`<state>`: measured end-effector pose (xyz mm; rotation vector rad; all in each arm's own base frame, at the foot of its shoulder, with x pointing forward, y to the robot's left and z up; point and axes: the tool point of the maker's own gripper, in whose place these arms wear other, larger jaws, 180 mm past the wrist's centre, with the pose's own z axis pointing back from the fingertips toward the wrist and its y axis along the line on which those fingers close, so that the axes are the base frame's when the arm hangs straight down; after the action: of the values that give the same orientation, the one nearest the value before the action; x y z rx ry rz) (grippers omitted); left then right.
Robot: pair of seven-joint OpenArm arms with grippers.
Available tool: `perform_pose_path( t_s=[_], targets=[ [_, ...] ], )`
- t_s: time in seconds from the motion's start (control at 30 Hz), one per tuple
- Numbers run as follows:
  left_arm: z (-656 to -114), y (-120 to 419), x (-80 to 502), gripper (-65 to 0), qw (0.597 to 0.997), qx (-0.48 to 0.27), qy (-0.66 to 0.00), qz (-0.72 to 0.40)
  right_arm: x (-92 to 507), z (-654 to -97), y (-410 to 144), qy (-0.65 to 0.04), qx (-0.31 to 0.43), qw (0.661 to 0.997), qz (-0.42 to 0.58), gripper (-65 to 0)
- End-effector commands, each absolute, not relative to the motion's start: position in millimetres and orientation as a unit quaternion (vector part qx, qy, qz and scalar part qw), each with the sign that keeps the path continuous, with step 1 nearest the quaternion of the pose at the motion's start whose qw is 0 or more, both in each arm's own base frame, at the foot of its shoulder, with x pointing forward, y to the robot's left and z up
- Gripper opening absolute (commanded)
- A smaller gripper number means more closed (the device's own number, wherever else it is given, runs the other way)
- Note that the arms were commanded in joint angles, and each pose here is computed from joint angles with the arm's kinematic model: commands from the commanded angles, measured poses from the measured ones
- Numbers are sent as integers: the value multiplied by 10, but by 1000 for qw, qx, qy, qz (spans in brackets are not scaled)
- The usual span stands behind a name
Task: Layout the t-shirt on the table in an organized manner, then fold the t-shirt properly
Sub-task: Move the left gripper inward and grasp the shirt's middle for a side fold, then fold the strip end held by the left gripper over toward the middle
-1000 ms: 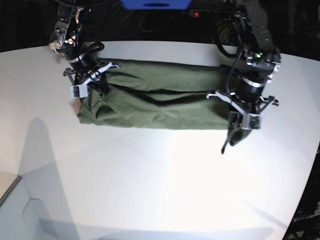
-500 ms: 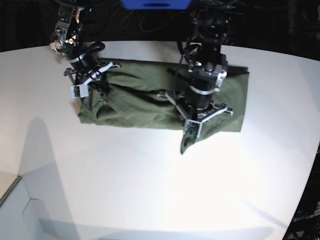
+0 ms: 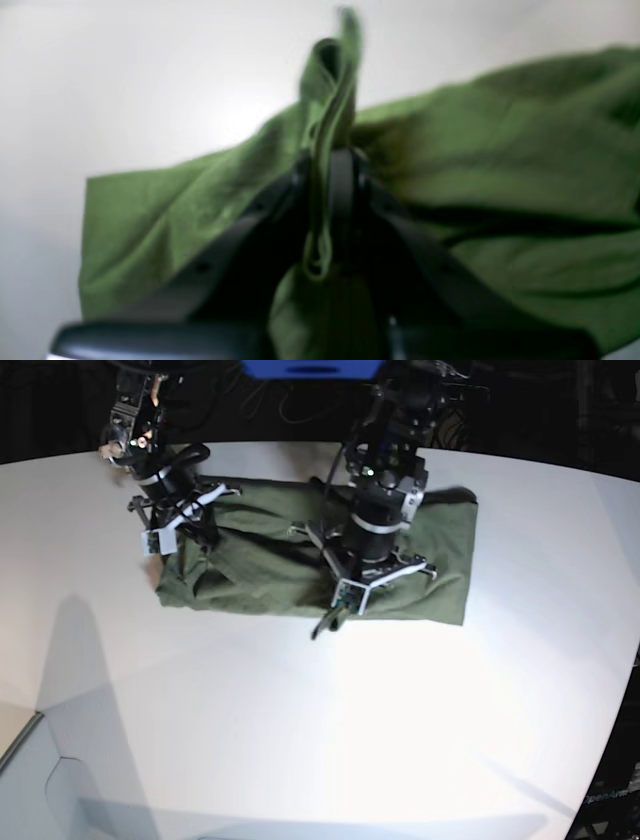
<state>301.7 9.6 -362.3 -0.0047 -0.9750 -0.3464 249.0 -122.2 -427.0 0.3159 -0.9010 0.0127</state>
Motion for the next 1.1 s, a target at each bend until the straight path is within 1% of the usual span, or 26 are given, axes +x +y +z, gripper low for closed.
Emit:
perform_pose_path(
  t_s=[0.0,0.1,0.27,0.5,0.63,0.67,0.7,0.77,0.83,0.93,1.07],
  targets=[
    [-3536,76,3074,-649,860,-3,-483,-163,2525,-4206,-1216,-443,153,884,11,-650],
    [-3591,67,3058,-649,863,-3,-477,-166,2525,-4206,-1216,-443,153,884,11,-650],
    [-3562,-170,2989,-649,856,-21,-480,-192,2532,-4202,-1216,-443,153,883,11,-650],
    [-3615,-220,3003,-649,859,-25,-473,-196,2536,-4193,-1217,-444,152,883,11,-650],
    [-3561,-236,3061,-643,854,-26,-480,-198,2539,-4188,-1218,-445,152,882,12,-650],
    [-3550,-236,3064,-635,853,-26,-482,-198,2539,-4188,-1218,-445,152,882,12,-650],
    [-3543,-235,3058,-611,853,-26,-482,-197,2539,-4188,-1218,-445,152,882,12,-650],
    [-3518,-280,3044,-521,851,-31,-485,-201,2539,-4188,-1218,-445,152,882,12,-650],
    [-3439,-428,2990,-455,840,-44,-494,-219,2539,-4188,-1218,-445,152,882,12,-650],
    [-3310,-550,2897,-446,831,-61,-506,-225,2539,-4188,-1218,-445,152,882,12,-650],
    [-3055,-516,2930,-447,817,-62,-532,-214,2539,-4188,-1218,-445,152,882,12,-650]
  ],
)
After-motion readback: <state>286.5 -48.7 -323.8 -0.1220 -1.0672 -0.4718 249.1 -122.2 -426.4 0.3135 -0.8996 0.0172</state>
